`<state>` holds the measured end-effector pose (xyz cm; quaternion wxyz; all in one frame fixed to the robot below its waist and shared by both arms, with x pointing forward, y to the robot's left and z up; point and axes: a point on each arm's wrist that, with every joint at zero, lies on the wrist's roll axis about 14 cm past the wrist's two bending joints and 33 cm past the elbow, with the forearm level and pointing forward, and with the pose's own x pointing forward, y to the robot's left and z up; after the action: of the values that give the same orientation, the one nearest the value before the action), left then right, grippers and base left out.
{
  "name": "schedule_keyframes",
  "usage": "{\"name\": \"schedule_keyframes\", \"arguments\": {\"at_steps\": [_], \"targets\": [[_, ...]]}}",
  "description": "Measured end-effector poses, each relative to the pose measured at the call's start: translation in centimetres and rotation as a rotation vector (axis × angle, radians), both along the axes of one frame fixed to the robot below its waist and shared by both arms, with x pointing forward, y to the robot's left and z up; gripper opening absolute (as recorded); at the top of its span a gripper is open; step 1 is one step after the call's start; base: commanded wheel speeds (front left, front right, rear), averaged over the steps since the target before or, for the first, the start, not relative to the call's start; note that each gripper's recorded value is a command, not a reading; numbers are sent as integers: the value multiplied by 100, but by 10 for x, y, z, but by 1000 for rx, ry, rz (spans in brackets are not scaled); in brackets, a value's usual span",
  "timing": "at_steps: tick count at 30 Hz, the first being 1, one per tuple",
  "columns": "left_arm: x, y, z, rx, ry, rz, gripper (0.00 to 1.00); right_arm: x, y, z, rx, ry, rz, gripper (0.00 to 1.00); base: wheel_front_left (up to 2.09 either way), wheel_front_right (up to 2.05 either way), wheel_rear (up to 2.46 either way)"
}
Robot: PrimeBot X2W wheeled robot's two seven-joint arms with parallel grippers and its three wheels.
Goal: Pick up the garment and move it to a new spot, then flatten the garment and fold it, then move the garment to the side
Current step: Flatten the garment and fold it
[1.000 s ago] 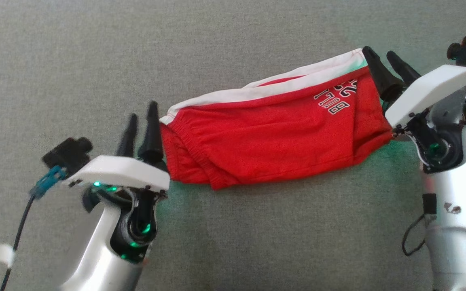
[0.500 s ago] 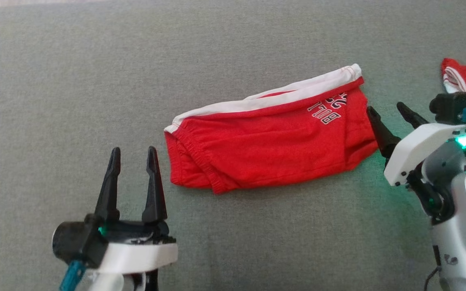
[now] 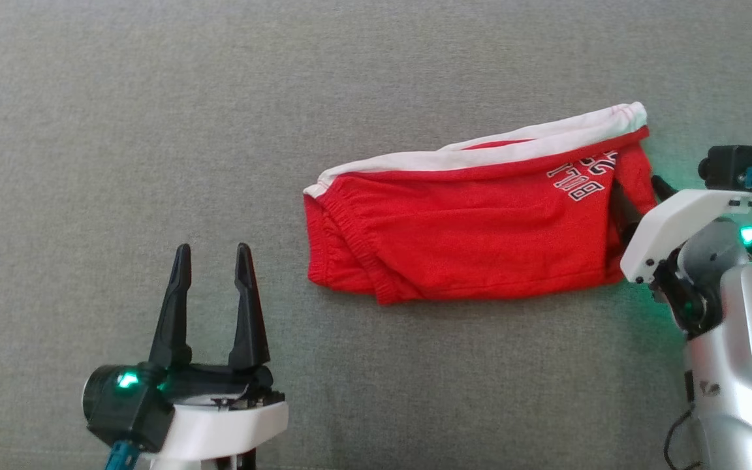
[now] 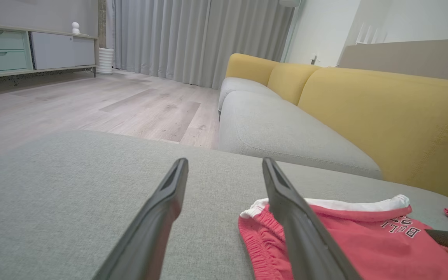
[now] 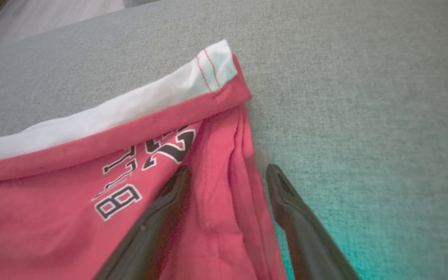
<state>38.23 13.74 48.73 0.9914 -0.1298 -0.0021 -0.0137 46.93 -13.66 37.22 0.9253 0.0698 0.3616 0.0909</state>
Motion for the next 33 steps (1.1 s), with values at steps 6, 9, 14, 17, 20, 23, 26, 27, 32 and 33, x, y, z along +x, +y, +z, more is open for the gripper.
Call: {"name": "schedule_keyframes", "arguments": {"at_steps": [6,9,14,17,20,23,26,27,32,33], "targets": [[-2,8,-2,8,4,20,100,8,6,-5,34,21,-15,48,0,0,0],[-3,9,-2,5,4,18,100,8,13,-2,114,40,-31,0,0,0,0],[-7,3,-5,-5,14,-1,100,3,10,3,202,58,-77,0,0,0,0],[-8,1,-2,-15,6,-7,100,4,-23,10,182,41,-142,0,0,0,0],[-9,0,1,-22,-2,-10,100,10,-61,28,145,-19,-205,0,0,0,0],[-13,-1,1,-24,-1,-10,100,18,-72,54,149,-93,-215,0,0,0,0],[-18,0,-1,-33,9,-7,100,20,-57,76,175,-145,-163,0,0,0,0],[-19,0,-1,-33,10,-6,100,18,-48,81,182,-152,-134,0,0,0,0],[-22,2,1,-32,6,1,100,-4,27,95,263,-129,74,0,0,0,0],[-23,2,1,-31,6,3,100,-10,43,95,277,-118,119,0,0,0,0]]}}
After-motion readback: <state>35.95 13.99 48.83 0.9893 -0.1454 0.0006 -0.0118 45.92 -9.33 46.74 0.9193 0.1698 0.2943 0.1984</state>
